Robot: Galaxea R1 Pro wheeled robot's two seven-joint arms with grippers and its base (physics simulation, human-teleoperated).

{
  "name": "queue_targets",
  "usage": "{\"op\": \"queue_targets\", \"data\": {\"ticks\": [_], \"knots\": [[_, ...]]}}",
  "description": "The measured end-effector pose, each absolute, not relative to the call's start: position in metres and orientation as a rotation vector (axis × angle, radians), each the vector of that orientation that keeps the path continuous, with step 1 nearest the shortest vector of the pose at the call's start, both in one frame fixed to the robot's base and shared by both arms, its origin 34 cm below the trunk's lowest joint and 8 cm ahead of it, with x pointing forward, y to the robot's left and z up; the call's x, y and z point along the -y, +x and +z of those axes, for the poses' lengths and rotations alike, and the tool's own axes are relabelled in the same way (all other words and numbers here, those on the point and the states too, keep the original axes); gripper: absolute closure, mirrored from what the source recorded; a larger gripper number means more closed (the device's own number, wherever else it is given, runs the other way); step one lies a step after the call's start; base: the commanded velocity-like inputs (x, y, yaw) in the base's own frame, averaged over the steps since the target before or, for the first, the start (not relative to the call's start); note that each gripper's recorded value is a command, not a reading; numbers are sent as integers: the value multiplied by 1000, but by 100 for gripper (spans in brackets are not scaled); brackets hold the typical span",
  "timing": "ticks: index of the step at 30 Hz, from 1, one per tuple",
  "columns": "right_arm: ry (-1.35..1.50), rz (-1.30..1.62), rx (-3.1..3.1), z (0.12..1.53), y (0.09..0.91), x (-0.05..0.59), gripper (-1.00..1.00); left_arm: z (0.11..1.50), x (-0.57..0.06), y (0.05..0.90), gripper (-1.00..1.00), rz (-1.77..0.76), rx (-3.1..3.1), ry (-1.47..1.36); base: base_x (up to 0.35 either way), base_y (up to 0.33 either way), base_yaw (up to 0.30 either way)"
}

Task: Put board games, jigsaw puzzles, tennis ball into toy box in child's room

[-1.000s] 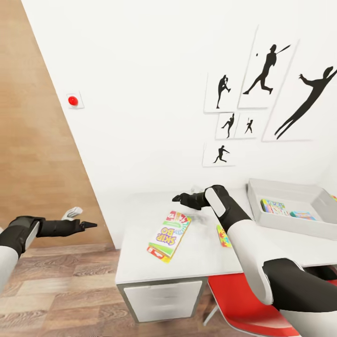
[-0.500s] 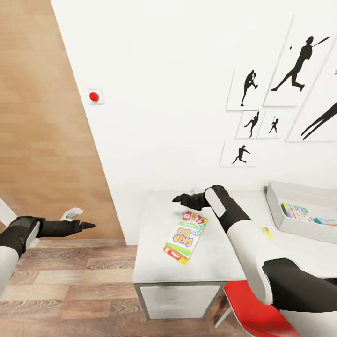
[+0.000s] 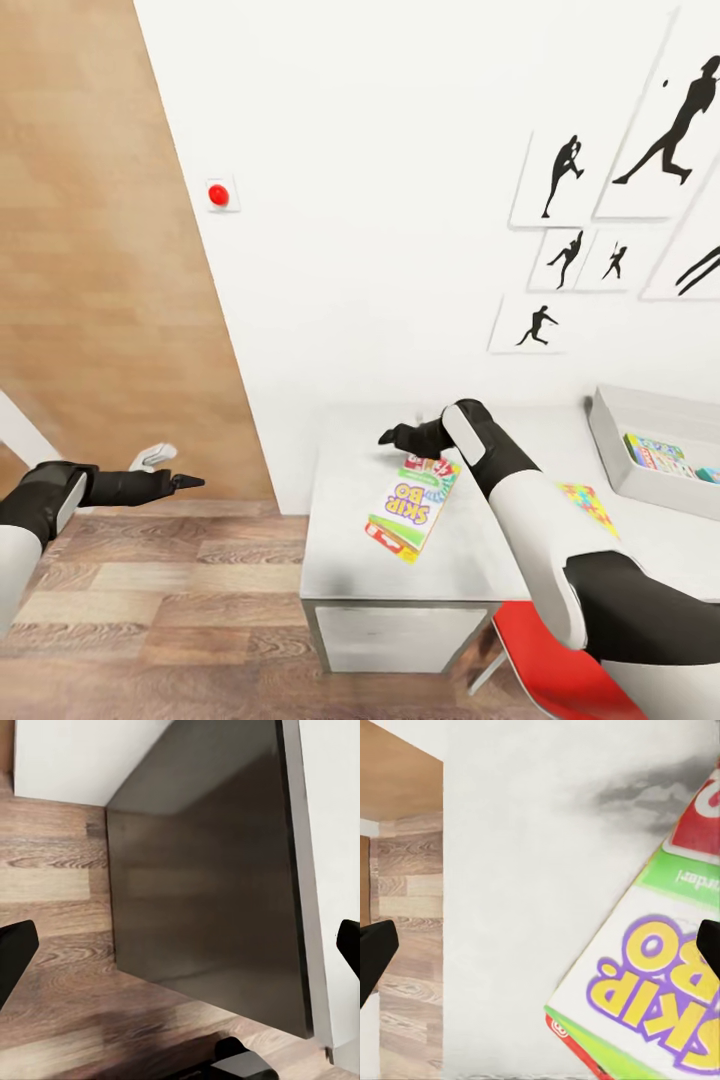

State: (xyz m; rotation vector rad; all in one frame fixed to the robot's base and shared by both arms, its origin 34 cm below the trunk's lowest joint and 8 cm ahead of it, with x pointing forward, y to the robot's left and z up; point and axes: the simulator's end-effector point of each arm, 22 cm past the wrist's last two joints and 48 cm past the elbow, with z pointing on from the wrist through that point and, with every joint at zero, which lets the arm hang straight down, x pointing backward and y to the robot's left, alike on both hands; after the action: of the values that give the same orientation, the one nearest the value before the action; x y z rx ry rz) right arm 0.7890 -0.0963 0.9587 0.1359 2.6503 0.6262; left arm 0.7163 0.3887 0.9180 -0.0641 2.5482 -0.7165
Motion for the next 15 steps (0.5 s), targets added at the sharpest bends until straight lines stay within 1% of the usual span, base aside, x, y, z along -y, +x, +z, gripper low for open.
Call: {"op": "queue_targets", "data": {"ticks": [9,15], "knots": [[186,560,-2688,928,785,113,-100,910,-389,716,-100,-717,-2560,-70,0,1,54],[248,481,-2669,911,792,151,-100,907,-388,716,-100,-726,-2563,-73,0,0,12]]}}
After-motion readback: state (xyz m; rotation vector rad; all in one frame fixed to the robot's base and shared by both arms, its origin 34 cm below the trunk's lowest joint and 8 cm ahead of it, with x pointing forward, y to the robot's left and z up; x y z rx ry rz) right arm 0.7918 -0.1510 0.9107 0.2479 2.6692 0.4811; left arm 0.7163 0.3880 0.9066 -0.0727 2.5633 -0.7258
